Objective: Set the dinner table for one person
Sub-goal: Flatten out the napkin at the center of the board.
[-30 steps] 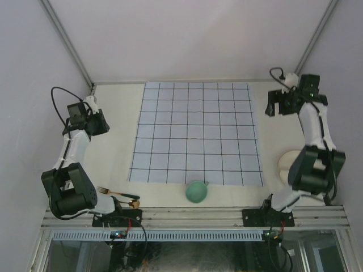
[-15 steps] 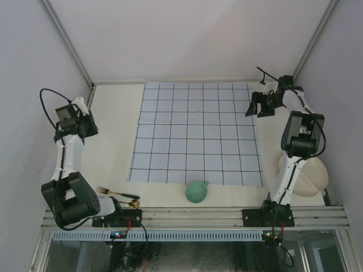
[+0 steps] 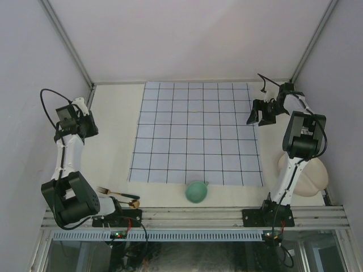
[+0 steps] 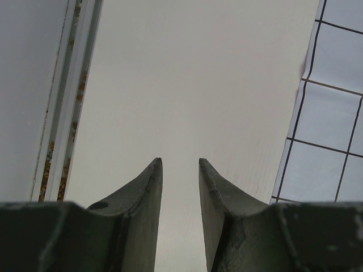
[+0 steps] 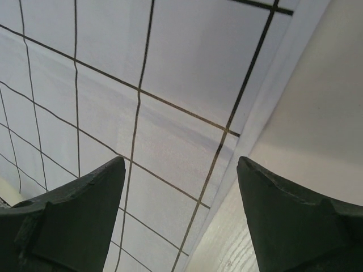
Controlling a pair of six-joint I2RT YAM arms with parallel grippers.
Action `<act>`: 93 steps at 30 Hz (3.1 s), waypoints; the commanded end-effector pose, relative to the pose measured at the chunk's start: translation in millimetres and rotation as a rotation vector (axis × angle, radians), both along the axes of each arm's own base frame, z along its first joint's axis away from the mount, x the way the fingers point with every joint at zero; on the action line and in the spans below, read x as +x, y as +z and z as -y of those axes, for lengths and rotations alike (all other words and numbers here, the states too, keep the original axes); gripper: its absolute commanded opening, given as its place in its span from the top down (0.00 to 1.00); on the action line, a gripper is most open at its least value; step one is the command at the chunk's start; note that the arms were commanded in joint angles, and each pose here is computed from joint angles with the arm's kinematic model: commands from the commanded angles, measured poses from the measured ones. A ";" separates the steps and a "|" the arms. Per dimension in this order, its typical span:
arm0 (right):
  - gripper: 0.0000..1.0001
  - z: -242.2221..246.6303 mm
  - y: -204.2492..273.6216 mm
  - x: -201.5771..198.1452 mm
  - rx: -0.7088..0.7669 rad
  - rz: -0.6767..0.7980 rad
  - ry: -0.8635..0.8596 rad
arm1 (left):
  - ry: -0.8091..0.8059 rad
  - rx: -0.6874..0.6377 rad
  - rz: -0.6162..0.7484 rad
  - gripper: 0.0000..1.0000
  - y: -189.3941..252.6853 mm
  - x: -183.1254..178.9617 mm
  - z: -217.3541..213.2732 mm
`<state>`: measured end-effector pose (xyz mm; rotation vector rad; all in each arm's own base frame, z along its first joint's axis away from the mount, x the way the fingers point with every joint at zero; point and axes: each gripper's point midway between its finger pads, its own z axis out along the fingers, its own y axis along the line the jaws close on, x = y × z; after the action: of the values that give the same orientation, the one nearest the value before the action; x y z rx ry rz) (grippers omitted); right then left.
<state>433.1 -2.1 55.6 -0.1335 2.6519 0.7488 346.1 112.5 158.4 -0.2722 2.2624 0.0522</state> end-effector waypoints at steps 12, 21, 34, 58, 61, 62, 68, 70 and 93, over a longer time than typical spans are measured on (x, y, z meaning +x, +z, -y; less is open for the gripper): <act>0.20 8.6 10.8 4.9 -0.019 0.049 0.012 | -0.007 0.000 0.031 0.63 9.4 1.6 0.7; 0.21 5.8 3.2 11.6 -0.023 0.044 0.023 | -0.001 0.007 0.036 0.63 16.3 0.7 -0.3; 0.21 14.5 -4.5 30.8 -0.054 0.038 -0.001 | 0.010 0.013 0.030 0.63 16.9 -0.2 -2.7; 0.29 -3.9 -20.8 37.9 -0.050 0.012 0.031 | 0.012 0.005 0.040 0.63 22.5 2.3 -2.3; 0.37 -6.4 -22.3 38.7 -0.064 0.013 0.040 | 0.011 0.004 0.042 0.63 23.2 2.7 -1.9; 0.42 -7.0 -22.1 39.2 -0.063 0.013 0.041 | 0.011 0.005 0.042 0.63 23.2 3.1 -2.2; 0.76 -7.7 -21.8 42.8 -0.049 -0.004 0.049 | 0.012 0.009 0.043 0.63 25.2 2.8 -3.2; 0.86 -7.9 -21.5 44.5 -0.045 -0.004 0.050 | 0.011 0.012 0.043 0.63 25.5 2.6 -3.1; 0.76 -5.0 -11.9 58.4 -0.068 0.018 0.056 | 0.011 0.014 0.043 0.63 27.1 2.0 -3.1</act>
<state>485.3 0.1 31.2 -0.1960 2.6999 0.6808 338.3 110.1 151.6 -0.2944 2.3046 0.0396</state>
